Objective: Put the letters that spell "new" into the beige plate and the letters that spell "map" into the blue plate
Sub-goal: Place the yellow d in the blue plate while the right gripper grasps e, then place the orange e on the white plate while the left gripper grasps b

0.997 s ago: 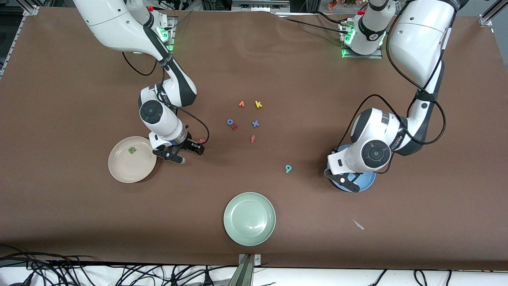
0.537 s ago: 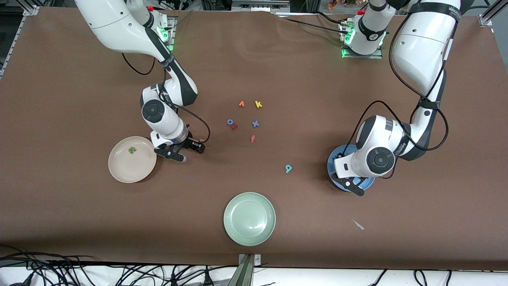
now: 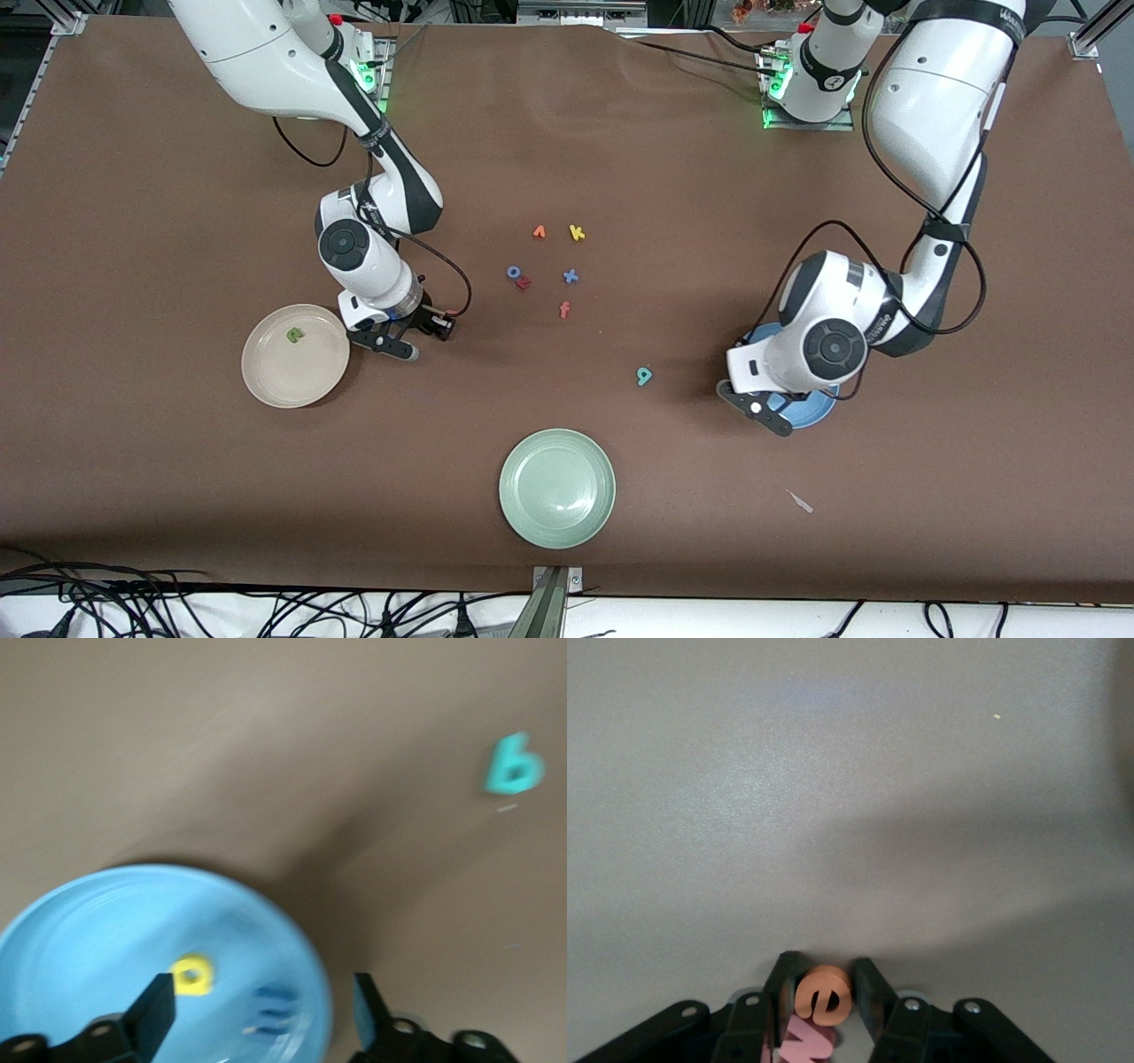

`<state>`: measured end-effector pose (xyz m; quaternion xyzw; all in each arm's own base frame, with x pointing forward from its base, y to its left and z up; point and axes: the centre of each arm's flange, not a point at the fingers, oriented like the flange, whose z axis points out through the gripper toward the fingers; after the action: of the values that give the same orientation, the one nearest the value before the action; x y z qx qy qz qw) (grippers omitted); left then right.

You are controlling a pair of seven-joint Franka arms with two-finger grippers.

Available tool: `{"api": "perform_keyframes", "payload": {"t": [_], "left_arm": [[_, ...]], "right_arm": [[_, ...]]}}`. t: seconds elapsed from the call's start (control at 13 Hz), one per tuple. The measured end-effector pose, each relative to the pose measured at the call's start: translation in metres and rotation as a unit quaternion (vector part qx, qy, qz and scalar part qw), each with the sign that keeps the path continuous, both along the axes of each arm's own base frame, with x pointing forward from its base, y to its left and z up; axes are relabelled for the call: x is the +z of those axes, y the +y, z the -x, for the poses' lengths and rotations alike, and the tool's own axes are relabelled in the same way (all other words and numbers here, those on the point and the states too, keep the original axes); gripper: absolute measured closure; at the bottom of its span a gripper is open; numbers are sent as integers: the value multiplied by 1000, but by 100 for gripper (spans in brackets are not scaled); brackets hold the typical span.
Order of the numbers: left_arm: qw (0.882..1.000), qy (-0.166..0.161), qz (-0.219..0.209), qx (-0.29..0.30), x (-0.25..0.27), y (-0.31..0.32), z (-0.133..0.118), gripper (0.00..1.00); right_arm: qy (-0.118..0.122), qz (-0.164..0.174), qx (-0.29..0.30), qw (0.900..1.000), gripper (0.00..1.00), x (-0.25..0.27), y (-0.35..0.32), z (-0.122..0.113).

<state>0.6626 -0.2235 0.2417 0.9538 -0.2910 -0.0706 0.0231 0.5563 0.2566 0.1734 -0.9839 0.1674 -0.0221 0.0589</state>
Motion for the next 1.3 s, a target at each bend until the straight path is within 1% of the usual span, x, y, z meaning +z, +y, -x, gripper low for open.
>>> {"api": "perform_keyframes", "payload": {"t": [0.08, 0.15, 0.23, 0.46, 0.61, 0.77, 0.92, 1.15, 1.23, 1.3], "left_arm": [[1000, 5, 19, 9, 5, -20, 6, 0], [999, 8, 29, 14, 8, -37, 12, 0], [999, 3, 36, 15, 8, -50, 16, 0], [997, -39, 62, 19, -6, -90, 20, 0], [996, -49, 71, 10, -23, -113, 29, 0], [995, -70, 69, -11, -38, -127, 33, 0], [995, -77, 62, -29, -48, -134, 37, 0], [993, -90, 67, -32, -55, -137, 37, 0], [993, -93, 69, -31, -59, -136, 36, 5], [993, -94, 69, -29, -63, -134, 35, 5]], "right_arm": [[0, 0, 0, 1000, 68, 0, 0, 0], [0, 0, 0, 1000, 68, 1, 0, 0], [0, 0, 0, 1000, 68, 1, 0, 0], [-1, 1, 8, 1000, 68, 6, 0, -1], [5, 10, 26, 1000, 68, 23, -8, -6], [7, 24, 56, 998, 68, 45, -30, -15], [9, 41, 98, 994, 68, 62, -64, -25], [22, 65, 154, 986, 68, 66, -124, -36], [29, 70, 166, 983, 68, 64, -140, -37], [34, 74, 177, 981, 68, 61, -154, -36]]}}
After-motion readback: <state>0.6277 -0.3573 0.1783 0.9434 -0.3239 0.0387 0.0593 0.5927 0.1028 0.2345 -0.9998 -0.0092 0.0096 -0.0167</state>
